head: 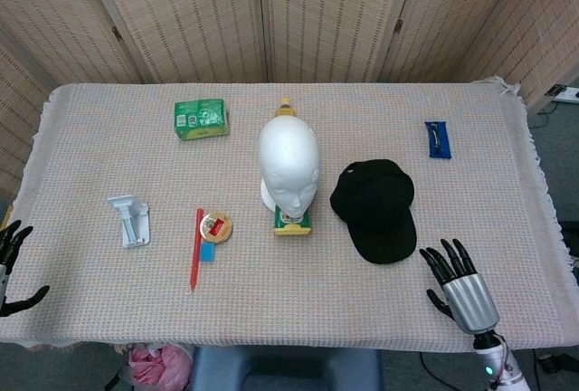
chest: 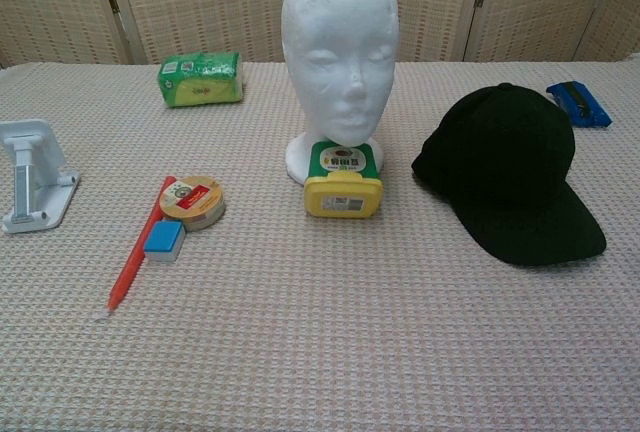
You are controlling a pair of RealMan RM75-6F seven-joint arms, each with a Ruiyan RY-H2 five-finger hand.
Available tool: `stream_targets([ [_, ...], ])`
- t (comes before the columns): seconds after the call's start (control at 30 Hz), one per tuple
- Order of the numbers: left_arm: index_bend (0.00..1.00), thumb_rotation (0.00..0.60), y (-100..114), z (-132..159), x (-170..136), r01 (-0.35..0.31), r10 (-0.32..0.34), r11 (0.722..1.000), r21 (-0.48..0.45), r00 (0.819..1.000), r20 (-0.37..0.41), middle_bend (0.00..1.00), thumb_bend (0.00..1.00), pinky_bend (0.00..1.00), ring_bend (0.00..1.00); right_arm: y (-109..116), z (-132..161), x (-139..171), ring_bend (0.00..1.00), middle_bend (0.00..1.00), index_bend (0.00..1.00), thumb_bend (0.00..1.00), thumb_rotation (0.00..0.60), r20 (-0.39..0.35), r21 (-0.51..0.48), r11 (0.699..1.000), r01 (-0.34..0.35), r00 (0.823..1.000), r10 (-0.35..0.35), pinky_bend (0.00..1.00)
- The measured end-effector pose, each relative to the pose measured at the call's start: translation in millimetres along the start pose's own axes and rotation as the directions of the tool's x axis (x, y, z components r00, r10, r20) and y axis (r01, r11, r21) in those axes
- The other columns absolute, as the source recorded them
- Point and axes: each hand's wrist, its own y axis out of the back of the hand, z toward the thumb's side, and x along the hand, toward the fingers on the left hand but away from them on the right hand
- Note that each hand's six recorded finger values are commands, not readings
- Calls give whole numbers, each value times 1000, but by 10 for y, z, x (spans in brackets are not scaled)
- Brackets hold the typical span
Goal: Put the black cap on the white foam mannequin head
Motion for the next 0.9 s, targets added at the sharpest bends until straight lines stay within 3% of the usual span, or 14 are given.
stream_targets([
  [0.3,0,600,112,-8,3,-2,3,999,-51,1000,25,0,217,146,0,-308,210,-210,23,205,137,211,600,20,15,1000,9,1000,-9,54],
  [0.9,0,600,255,-57,-83,-13,16,994,-107,999,35,0,217,146,0,-508,360,-569,64,259,209,261,600,85,3,999,41,996,-41,101],
])
